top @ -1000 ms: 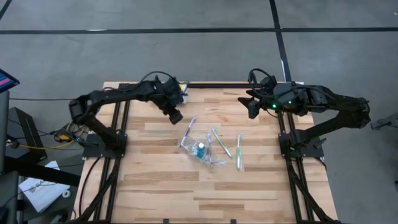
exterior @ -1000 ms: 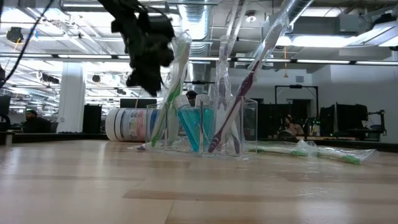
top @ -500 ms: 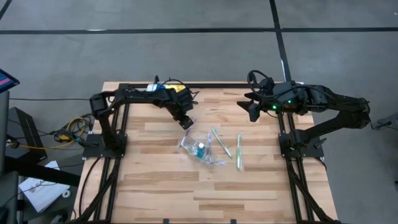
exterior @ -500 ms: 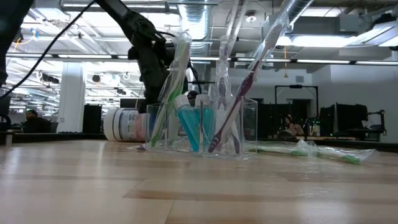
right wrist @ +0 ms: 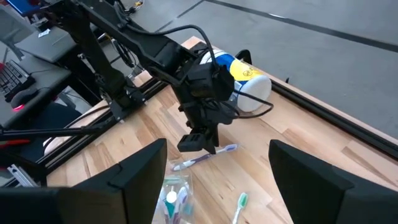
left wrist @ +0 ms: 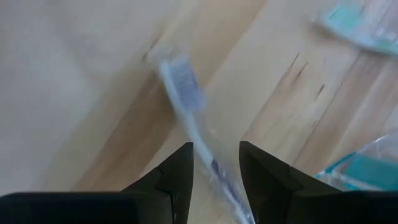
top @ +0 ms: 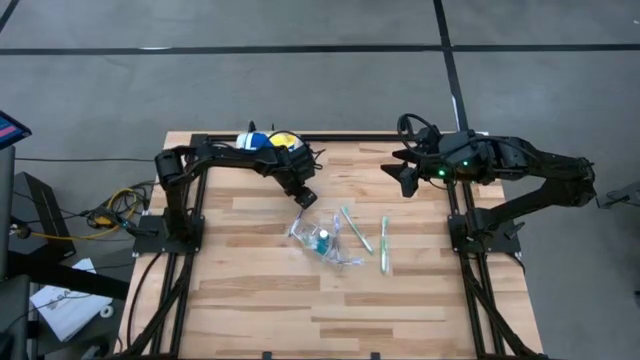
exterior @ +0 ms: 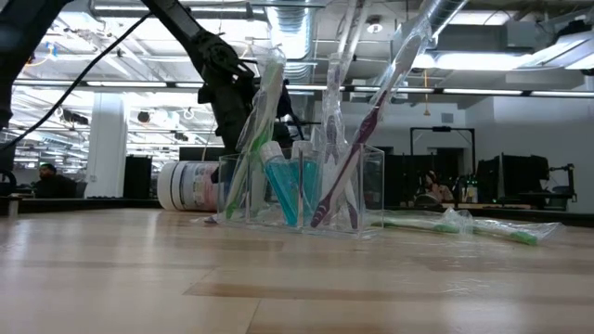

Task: Pick & Place toothbrushing station
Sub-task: Put the purple toothbrush into the right compartment of the transparent organizer

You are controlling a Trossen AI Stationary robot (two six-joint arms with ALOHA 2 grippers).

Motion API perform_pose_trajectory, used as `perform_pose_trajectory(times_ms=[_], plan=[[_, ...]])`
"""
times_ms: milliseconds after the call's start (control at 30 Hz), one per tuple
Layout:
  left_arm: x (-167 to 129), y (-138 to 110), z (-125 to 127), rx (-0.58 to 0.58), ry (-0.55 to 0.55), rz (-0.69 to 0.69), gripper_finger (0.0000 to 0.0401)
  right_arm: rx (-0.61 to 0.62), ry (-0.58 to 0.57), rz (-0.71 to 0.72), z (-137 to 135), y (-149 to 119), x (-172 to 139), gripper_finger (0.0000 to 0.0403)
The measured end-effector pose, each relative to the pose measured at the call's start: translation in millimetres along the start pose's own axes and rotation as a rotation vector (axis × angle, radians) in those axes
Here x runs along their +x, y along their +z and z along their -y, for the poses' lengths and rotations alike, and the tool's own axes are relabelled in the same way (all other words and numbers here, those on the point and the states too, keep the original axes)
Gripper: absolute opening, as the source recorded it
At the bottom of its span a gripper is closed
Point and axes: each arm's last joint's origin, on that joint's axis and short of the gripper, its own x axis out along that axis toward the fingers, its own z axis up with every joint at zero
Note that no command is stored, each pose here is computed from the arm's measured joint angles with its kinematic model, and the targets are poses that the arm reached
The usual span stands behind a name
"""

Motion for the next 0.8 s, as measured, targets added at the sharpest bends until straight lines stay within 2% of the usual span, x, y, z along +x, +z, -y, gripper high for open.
perform_pose_trajectory(times_ms=[333, 467, 567, 800], plan=[[28.3, -0.6, -2.0, -0.005, -0.021, -0.036, 0.0103, -0.009, 0.021, -0.015, -0.8, -0.6, 0.0, 0.0271], [26.8, 1.2, 1.7, 0.052, -0.069, -0.014, 0.0052, -0.009, 0.02, -0.015, -0.8, -0.6, 0.1, 0.0271], [20.5, 3.7, 3.7, 0.046, -0.109, 0.016, 0.0011, -0.025, 0.02, -0.014, -0.8, -0.5, 0.1, 0.0271], [-21.2, 22.0, 18.2, 0.108, -0.2, 0.244, 0.0001, -0.03, 0.005, -0.003, 1.7, 1.5, 1.1, 0.0271]])
